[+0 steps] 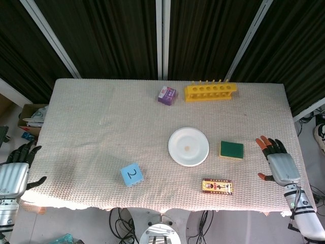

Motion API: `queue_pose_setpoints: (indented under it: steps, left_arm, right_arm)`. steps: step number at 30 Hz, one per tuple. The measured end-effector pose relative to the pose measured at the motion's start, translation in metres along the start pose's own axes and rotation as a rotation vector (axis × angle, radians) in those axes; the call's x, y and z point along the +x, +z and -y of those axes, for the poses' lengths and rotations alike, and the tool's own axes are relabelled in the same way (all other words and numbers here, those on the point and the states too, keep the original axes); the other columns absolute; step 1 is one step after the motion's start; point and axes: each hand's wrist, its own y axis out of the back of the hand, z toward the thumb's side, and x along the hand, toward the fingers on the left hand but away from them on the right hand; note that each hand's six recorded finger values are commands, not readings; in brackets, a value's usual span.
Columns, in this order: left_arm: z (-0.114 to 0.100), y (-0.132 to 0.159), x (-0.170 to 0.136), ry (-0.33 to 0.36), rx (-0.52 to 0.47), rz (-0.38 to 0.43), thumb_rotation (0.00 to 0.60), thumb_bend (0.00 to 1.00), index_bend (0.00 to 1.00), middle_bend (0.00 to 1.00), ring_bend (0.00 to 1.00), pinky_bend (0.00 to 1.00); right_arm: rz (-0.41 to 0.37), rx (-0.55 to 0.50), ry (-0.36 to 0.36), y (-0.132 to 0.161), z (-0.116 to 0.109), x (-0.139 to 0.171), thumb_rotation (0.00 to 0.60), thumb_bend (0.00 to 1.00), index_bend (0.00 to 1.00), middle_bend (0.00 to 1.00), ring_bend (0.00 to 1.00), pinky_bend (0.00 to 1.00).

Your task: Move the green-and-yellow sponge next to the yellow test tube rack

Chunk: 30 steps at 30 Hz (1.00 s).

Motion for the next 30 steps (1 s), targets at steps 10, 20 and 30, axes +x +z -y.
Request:
queue_pose_setpoints:
  steps: [10,20,30]
  left_arm:
    - [0.005,-0.009,-0.009,-0.045,-0.014,-0.035,0.600,0.00,0.16,0.07,0.08,0.16]
    - [0.008,-0.012,-0.010,-0.066,-0.015,-0.038,0.600,0.00,0.16,0.07,0.08,0.16]
    - [0.007,-0.015,-0.011,-0.068,-0.012,-0.040,0.600,0.00,0.17,0.07,0.08,0.16]
  right_arm:
    - [-0.005,-0.029,0.149,0.029,0.026,-0.069,0.600,0.09,0.04,0.12,0.00,0.00]
    - [-0.018,-0.006,0.209,0.046,0.042,-0.091,0.600,0.12,0.16,0.21,0.00,0.00]
    - [-0.017,0.044,0.211,0.048,0.043,-0.092,0.600,0.18,0.20,0.25,0.00,0.00]
